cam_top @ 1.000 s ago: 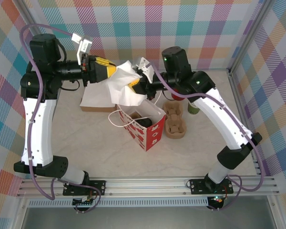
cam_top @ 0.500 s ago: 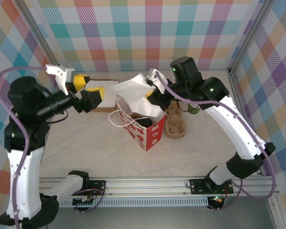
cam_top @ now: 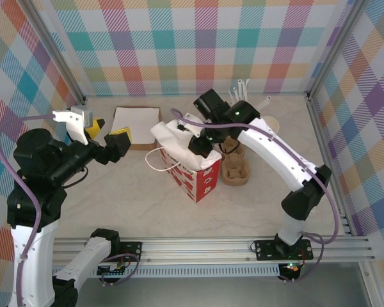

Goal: Pack the takeout coffee

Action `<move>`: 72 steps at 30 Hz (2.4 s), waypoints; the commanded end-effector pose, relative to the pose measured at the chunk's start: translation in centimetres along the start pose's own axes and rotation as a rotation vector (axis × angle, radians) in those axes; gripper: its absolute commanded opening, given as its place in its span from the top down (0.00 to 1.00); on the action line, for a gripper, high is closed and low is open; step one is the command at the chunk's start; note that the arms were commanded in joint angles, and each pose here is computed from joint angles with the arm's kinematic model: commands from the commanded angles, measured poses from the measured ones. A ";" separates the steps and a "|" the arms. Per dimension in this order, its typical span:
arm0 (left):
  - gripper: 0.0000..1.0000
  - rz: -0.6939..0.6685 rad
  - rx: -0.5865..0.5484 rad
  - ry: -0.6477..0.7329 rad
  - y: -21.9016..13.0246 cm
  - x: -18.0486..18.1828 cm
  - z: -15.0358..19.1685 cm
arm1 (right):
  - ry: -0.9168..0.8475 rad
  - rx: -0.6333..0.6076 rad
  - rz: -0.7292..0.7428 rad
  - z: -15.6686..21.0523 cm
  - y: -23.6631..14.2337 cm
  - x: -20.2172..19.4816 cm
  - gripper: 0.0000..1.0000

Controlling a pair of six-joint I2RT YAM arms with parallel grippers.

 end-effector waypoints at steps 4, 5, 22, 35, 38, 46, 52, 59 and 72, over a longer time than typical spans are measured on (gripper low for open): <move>0.05 -0.019 0.014 0.031 -0.1 0.2 0.8 | 0.038 0.167 0.028 1.8 1.6 0.0 1.00; 0.05 -0.019 0.017 0.031 0.0 0.2 0.9 | 0.042 0.180 0.026 1.9 1.9 -0.1 1.00; 0.04 -0.007 0.049 0.017 1.1 0.5 1.9 | 0.041 0.297 0.022 2.5 5.4 -0.3 0.95; 0.03 0.004 0.048 -0.003 1.4 0.5 2.1 | 0.013 0.143 0.061 0.6 -1.3 0.8 0.48; 0.03 0.008 0.047 -0.014 1.5 0.5 2.2 | 0.011 0.118 0.091 0.5 -2.7 0.7 0.39; 0.03 -0.009 0.041 -0.110 2.5 1.1 3.3 | 0.019 -0.067 0.130 -0.6 -8.2 1.5 0.25; 0.02 -0.242 0.052 -0.250 3.1 4.3 6.4 | 0.087 -0.245 0.223 0.5 -13.2 1.1 0.17; 0.00 -0.558 0.109 -0.312 2.4 8.1 11.5 | 0.332 -0.429 0.425 6.8 -15.9 -3.1 0.00; 0.00 -0.870 0.149 -0.309 3.8 12.7 22.1 | 0.752 -0.570 0.800 23.0 -10.0 -10.5 0.00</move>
Point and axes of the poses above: each hand's point on the last joint's axis, 136 mm out from that joint toward the fingers, its own y axis out along the fingers, its own x axis along the line the jaws close on, z = x × y, the point moved 5 cm from there along -y, back along the fingers, and after that the axes turned 7 degrees about y, right-handed, at the moved point
